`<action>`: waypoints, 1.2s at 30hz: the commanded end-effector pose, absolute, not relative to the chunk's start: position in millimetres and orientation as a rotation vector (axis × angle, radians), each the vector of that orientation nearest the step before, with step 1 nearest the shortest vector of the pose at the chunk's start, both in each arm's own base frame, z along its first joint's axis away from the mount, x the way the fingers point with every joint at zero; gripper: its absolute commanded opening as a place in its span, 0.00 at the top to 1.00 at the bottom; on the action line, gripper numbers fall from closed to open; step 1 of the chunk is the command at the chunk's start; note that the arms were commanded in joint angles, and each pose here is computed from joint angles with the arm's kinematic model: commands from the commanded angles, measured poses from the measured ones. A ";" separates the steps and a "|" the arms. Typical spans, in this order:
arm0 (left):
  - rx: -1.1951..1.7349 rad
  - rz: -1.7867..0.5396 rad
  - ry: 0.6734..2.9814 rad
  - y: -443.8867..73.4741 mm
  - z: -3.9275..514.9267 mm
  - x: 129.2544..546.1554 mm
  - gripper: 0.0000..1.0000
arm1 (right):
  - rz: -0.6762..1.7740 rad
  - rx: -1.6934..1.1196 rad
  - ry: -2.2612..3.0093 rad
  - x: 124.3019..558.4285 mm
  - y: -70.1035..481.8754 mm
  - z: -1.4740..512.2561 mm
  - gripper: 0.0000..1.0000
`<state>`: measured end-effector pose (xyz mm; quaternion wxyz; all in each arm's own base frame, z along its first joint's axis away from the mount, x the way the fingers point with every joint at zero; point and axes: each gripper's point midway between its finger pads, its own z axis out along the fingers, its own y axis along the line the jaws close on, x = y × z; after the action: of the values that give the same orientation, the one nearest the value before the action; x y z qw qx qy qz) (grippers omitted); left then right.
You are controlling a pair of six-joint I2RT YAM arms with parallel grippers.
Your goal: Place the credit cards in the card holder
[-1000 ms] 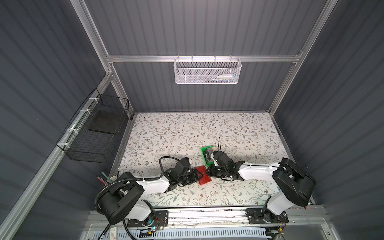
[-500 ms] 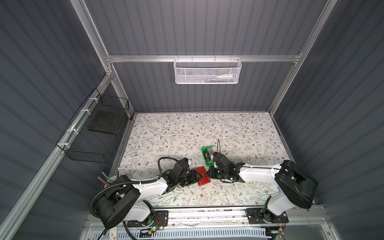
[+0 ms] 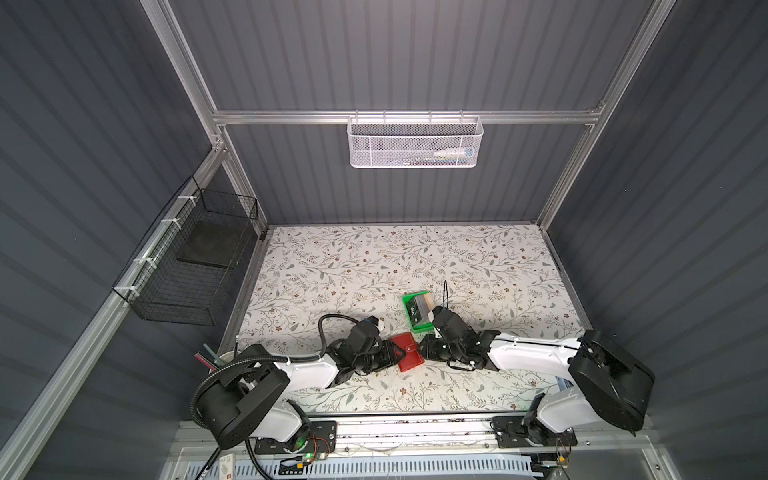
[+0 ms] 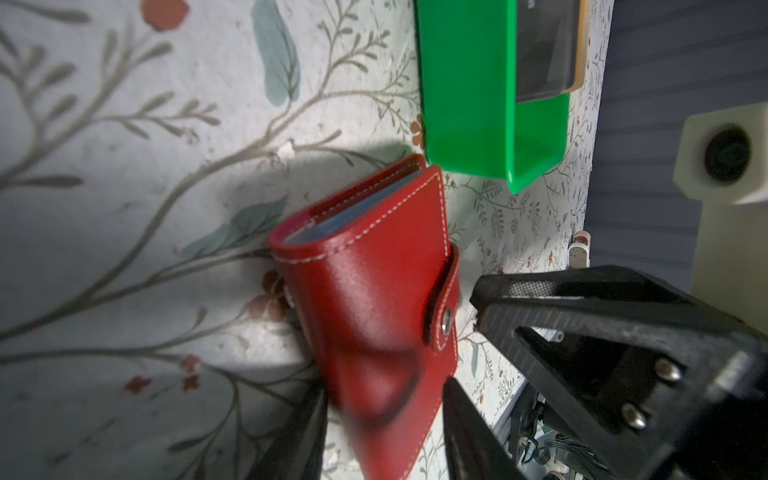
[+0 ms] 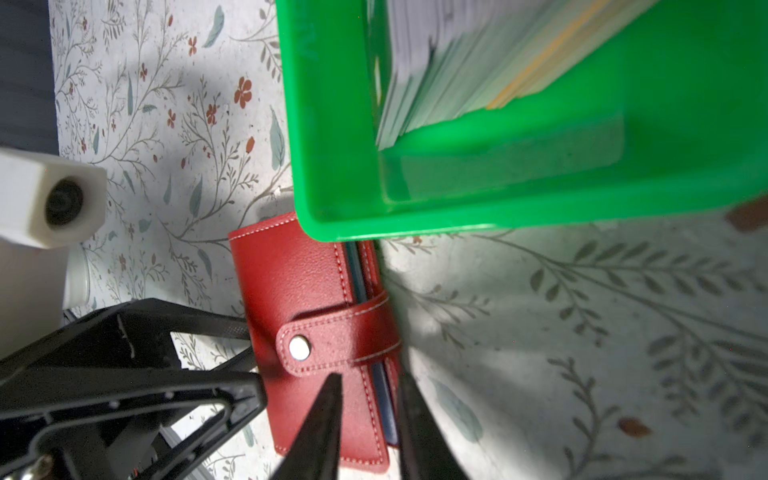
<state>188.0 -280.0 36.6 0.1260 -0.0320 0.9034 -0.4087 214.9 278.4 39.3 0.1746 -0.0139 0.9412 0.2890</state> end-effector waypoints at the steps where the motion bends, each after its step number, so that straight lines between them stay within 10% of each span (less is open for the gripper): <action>1: -0.099 -1.190 2.641 -280.7 34.8 187.2 0.61 | 0.823 -0.044 2.671 220.0 278.4 41.5 0.62; 16: -0.094 -1.179 2.665 -284.8 28.4 189.5 0.62 | 0.834 -0.109 2.730 224.7 293.8 21.3 0.58; 36: -0.074 -1.325 2.647 -296.5 37.6 180.2 0.60 | 0.773 -0.033 2.710 204.8 266.4 27.1 0.85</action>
<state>189.2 -292.1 34.7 0.1088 -0.0305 0.8976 -0.4262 215.3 277.6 31.9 0.1650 -0.0197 0.9423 0.2905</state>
